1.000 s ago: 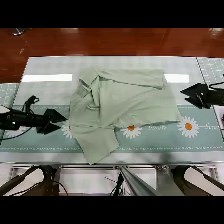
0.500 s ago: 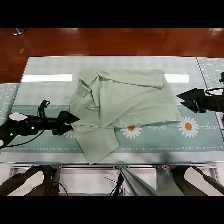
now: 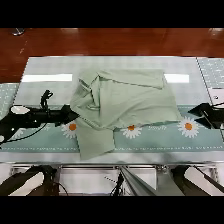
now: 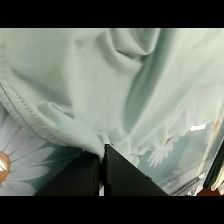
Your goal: Fold the shirts.
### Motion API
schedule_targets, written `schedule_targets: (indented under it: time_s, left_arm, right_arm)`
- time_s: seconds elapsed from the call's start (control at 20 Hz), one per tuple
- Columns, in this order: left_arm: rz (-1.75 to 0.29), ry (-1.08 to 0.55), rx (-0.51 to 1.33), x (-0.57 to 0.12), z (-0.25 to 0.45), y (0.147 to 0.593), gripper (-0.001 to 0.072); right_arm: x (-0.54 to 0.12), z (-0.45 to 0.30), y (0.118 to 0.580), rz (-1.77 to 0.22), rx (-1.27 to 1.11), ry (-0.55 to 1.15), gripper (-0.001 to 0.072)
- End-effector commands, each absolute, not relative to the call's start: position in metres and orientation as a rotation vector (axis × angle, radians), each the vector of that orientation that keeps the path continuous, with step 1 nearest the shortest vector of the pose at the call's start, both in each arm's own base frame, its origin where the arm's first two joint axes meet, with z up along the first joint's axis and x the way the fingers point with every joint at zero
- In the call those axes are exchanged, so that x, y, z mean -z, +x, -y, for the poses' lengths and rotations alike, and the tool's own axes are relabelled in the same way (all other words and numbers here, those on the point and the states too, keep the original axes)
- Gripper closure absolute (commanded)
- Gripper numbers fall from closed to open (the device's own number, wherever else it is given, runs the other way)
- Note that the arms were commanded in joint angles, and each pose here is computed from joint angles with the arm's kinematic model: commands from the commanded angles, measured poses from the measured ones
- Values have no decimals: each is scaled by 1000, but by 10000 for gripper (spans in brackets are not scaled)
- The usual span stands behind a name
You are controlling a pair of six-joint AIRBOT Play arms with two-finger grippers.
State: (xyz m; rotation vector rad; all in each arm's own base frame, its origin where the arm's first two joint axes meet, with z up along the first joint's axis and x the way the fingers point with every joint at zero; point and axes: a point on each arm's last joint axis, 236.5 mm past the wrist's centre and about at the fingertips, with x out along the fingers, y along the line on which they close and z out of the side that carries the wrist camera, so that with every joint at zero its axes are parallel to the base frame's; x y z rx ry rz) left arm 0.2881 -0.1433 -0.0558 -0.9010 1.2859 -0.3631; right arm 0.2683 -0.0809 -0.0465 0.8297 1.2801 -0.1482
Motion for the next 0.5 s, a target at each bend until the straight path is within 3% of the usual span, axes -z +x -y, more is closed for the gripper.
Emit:
schedule_targets:
  time_s: [0.0,0.45]
  left_arm:
    - [-1273,-894,392,46,145,293,679]
    - [-1275,-894,395,46,145,292,679]
  right_arm:
    - [71,78,249,-1372,215,841,90]
    - [94,49,281,-1366,104,975,90]
